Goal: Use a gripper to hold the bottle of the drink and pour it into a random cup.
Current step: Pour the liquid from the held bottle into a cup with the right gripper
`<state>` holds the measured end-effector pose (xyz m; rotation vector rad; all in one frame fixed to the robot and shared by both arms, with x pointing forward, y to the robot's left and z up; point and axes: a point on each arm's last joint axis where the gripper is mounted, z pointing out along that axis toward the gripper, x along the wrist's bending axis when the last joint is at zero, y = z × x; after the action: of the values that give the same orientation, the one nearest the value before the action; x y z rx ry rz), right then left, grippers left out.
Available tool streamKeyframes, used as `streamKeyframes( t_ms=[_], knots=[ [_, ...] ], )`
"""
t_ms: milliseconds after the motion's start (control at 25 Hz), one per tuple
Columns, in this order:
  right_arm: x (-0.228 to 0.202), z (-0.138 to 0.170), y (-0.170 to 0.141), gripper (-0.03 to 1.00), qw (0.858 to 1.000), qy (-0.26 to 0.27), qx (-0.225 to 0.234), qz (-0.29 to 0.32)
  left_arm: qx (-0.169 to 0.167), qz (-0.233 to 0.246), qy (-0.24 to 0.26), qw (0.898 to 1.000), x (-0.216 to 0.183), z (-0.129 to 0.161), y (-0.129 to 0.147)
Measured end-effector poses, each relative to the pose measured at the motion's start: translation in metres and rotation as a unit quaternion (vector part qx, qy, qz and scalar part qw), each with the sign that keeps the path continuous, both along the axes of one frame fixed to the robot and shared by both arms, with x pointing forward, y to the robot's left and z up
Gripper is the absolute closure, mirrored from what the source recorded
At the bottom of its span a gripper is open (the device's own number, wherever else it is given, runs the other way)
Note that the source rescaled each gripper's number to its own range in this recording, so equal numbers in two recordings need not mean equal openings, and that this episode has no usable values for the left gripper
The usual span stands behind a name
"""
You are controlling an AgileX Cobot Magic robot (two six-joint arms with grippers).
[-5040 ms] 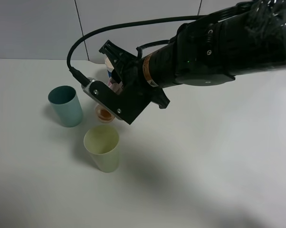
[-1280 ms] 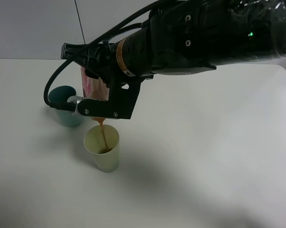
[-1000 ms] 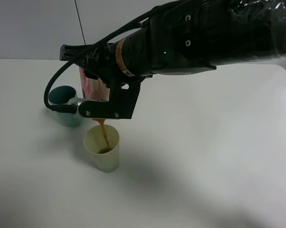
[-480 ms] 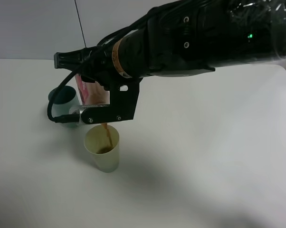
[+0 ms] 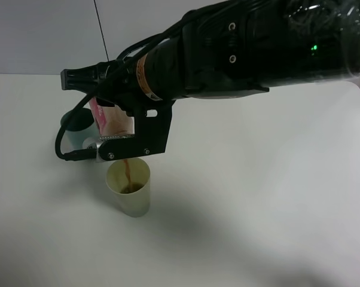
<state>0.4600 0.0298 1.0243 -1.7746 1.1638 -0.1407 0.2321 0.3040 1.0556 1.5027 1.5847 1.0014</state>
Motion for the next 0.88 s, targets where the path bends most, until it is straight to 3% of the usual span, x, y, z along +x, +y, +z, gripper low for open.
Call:
streamKeyframes(
  t_ms=[320,880],
  knots=[
    [0.0,0.0,0.0,0.97,0.999,-0.032,-0.026,0.025,0.0,0.0,0.0,1.0,0.0,0.0,0.0],
    [-0.0021,0.0012,0.0025,0.97,0.998,-0.037,-0.021,0.042,0.0,0.0,0.0,1.0,0.0,0.0,0.0]
  ],
)
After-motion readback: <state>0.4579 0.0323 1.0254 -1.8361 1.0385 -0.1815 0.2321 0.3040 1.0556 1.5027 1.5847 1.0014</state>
